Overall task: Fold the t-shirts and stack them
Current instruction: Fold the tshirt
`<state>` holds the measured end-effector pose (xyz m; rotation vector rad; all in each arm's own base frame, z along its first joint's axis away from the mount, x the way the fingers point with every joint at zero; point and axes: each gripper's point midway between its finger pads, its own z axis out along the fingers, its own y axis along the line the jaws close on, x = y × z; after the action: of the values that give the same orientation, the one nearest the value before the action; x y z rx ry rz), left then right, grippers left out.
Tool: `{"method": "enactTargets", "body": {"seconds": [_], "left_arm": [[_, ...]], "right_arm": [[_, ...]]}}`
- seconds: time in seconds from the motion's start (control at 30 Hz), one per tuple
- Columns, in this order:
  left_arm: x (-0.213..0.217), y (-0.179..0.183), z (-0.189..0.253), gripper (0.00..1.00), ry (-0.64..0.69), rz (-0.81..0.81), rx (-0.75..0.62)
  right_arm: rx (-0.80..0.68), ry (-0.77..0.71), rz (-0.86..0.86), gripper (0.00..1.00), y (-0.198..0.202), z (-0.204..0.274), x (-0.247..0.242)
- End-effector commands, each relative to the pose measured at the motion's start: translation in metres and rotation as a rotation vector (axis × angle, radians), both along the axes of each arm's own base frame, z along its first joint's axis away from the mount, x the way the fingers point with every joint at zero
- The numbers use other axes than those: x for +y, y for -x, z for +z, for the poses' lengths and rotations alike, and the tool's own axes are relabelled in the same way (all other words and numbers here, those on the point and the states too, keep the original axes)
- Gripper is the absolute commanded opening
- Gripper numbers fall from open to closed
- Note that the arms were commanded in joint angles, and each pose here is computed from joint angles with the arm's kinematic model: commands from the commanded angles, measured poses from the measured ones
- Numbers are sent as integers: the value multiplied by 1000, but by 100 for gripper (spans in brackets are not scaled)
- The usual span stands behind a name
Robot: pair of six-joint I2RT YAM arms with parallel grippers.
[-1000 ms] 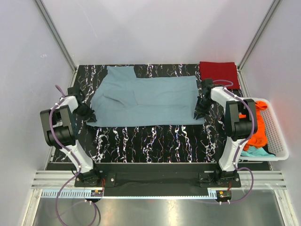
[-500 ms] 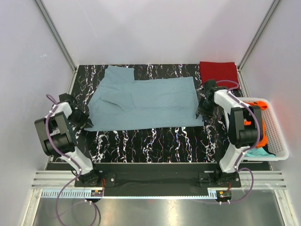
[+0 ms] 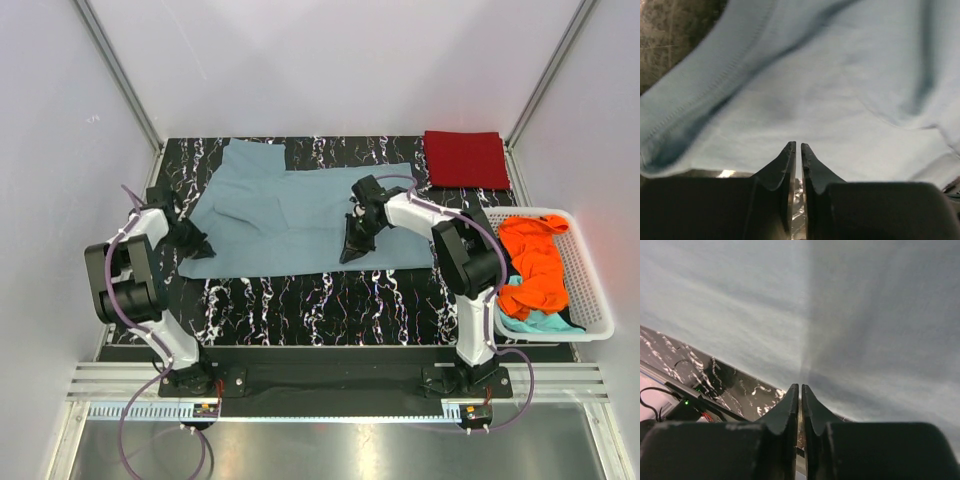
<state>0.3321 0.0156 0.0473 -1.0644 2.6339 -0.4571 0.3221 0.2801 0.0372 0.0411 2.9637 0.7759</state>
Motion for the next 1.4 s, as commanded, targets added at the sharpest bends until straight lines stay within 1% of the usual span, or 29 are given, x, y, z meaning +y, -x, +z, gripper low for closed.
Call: {"method": "enactTargets", "body": {"seconds": [0.0, 0.1, 0.2, 0.3, 0.33, 0.5, 0.57, 0.63, 0.67, 0.7, 0.73, 0.8, 0.83, 0.87, 0.9, 0.93, 0.97, 1.0, 1.03, 1.07, 1.1, 1.13, 1.17, 1.2, 1.23, 1.27, 1.3, 1.33, 1.37], "left_arm": [[17, -2, -6, 13, -45, 9, 1], [28, 8, -19, 13, -59, 43, 48], [34, 14, -31, 13, -60, 64, 90], [40, 22, -39, 13, -68, 82, 133], [40, 24, -41, 13, -70, 84, 140], [48, 36, -47, 11, -82, 111, 173], [49, 40, -45, 10, -89, 103, 170], [47, 40, -32, 9, -96, 92, 127], [45, 40, -25, 9, -93, 78, 102], [40, 35, -2, 10, -84, 67, 18], [36, 34, 9, 12, -80, 57, -22], [25, 25, 34, 25, -94, 1, -118], [18, 15, 52, 32, -113, -40, -179], [15, 9, 59, 34, -116, -59, -202], [12, 1, 66, 36, -114, -76, -236], [7, -10, 70, 39, -110, -99, -257], [-3, -18, 73, 39, -55, -132, -286], [-6, -25, 74, 39, -29, -145, -296], [-7, -34, 76, 36, -15, -152, -302], [-8, -37, 68, 34, 8, -146, -278], [-10, -44, 69, 34, 24, -149, -296], [-10, -49, 71, 33, 30, -142, -308], [-10, -52, 68, 33, 35, -139, -312], [-10, -60, 69, 33, 37, -141, -339], [-8, -64, 69, 33, 40, -131, -344], [-8, -68, 62, 32, 49, -128, -334], [-7, -72, 61, 32, 51, -121, -339], [-8, -74, 59, 32, 59, -113, -338], [-9, -75, 57, 32, 68, -113, -339]], "right_arm": [[-9, -44, -23, 10, -13, 11, 4], [7, -27, -16, 8, -4, 4, -3], [37, 28, -28, 7, 11, -13, -22], [38, 47, -60, 6, 13, -16, -41], [54, 58, -69, 6, 20, -21, -49], [35, 70, -128, 6, 20, -17, -81], [29, 70, -131, 8, 24, -14, -89], [23, 73, -131, 17, 28, -8, -93], [-8, 56, -112, 22, 28, 3, -91], [-36, 33, -91, 33, 27, 14, -84], [-69, 20, -80, 38, 23, 23, -78], [-185, -62, -28, 49, 0, 54, -52], [-203, -80, 15, 56, -4, 53, -34], [-255, -114, 30, 58, -19, 60, -21], [-318, -162, 52, 59, -38, 81, -3], [-313, -166, 75, 60, -47, 70, 10], [-345, -189, 79, 60, -62, 74, 19], [-406, -233, 89, 59, -83, 96, 34], [-372, -235, 90, 57, -93, 76, 44], [-374, -255, 94, 53, -103, 77, 52], [-423, -313, 108, 52, -120, 102, 66], [-387, -318, 100, 51, -128, 83, 73], [-392, -341, 105, 50, -135, 83, 80], [-430, -386, 119, 49, -147, 101, 92], [-395, -388, 112, 49, -153, 81, 99], [-398, -407, 119, 49, -157, 81, 107], [-434, -447, 138, 49, -164, 98, 118], [-418, -445, 143, 49, -167, 82, 124], [-426, -452, 151, 50, -169, 80, 131]]}}
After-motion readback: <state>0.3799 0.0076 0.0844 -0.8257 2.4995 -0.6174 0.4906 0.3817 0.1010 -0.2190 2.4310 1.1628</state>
